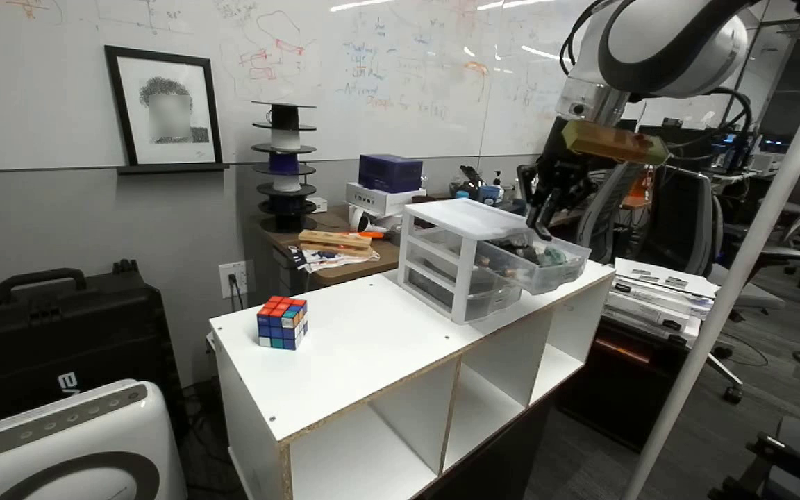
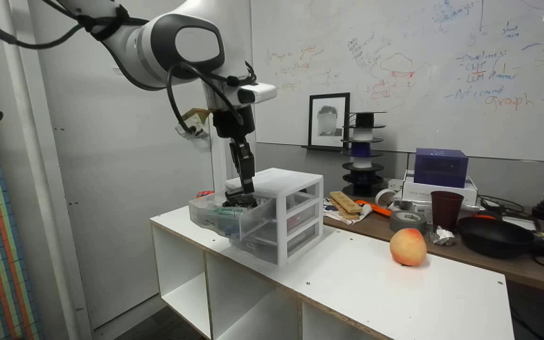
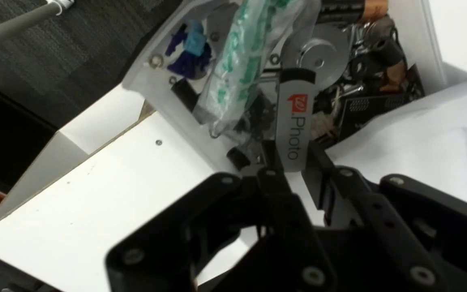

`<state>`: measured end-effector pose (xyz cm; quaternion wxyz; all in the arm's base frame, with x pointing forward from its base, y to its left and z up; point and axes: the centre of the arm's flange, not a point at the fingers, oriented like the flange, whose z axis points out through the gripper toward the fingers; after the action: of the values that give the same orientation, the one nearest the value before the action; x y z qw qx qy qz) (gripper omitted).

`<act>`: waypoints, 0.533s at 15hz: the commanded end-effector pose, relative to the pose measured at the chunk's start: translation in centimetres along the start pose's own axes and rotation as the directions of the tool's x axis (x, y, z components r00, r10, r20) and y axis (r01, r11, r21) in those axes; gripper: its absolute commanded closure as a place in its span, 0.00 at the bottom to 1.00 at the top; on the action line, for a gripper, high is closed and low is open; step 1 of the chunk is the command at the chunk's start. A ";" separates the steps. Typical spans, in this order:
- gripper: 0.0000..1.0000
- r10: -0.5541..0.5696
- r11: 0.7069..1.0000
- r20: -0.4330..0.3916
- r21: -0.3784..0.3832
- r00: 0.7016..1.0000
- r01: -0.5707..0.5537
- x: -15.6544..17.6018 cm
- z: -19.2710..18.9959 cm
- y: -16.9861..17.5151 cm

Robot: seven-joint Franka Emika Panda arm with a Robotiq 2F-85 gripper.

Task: Pick up the bottle and the marker and put them in the open drawer and close it

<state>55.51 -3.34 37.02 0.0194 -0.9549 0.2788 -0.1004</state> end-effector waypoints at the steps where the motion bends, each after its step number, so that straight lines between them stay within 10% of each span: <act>1: 0.91 -0.063 0.997 0.040 0.043 0.997 0.061 -0.3 1.3 -2.5; 4: 0.90 -0.100 0.994 0.082 0.052 0.992 0.095 -1.1 2.2 -3.5; 5: 0.55 -0.110 0.993 0.092 0.053 0.990 0.106 -1.4 2.2 -3.6; 8: 0.40 -0.124 0.991 0.067 0.056 0.990 0.121 -1.7 1.4 -3.0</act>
<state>55.96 0.31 34.15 0.0391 -0.9706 0.2280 -0.0664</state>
